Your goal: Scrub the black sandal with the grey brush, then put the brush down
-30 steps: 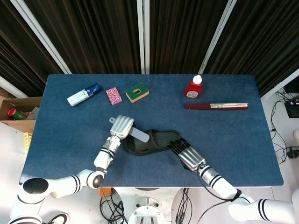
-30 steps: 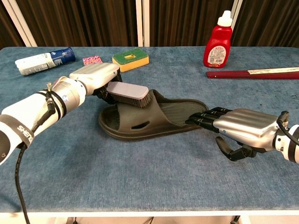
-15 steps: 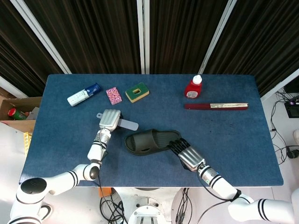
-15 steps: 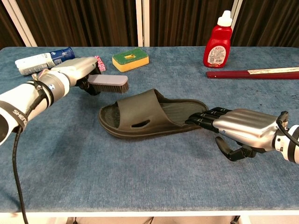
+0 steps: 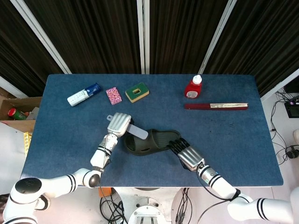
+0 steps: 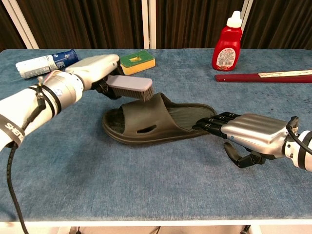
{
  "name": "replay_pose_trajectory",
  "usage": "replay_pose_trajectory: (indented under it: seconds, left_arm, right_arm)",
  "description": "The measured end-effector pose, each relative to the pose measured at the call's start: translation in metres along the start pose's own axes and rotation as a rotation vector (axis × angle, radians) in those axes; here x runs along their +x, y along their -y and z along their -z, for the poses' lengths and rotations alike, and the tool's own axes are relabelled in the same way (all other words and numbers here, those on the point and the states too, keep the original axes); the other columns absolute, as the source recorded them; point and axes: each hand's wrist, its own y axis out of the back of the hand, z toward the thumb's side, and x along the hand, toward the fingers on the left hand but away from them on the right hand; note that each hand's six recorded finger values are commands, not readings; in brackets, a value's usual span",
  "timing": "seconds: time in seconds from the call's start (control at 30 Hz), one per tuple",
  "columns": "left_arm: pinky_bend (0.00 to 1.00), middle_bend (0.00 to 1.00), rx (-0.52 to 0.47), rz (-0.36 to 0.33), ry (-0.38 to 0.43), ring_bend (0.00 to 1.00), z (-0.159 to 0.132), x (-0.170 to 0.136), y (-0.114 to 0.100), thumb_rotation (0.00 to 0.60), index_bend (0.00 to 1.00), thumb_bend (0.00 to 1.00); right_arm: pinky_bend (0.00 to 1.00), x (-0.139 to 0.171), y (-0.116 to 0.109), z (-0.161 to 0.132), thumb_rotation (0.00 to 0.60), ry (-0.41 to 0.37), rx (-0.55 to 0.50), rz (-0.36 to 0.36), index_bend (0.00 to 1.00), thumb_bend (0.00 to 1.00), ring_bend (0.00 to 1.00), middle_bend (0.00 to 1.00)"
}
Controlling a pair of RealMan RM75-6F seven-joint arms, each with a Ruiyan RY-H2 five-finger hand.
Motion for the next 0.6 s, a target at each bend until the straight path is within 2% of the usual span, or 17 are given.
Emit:
replay_pose_trajectory:
  seconds: [0.23, 0.6]
  left_arm:
    - [1.00, 1.00, 0.050, 0.036, -0.011, 1.00, -0.001, 0.004, 0.015, 0.600, 1.00, 0.50]
    - [1.00, 1.00, 0.084, 0.046, -0.163, 1.00, 0.044, 0.014, 0.014, 0.600, 1.00, 0.50]
  right_arm:
    - [0.00, 0.000, -0.001, 0.001, 0.600, 0.001, -0.002, 0.003, 0.00, 0.89, 0.00, 0.03]
    - [0.00, 0.001, -0.003, 0.000, 0.600, -0.002, -0.002, 0.011, 0.00, 0.89, 0.00, 0.03]
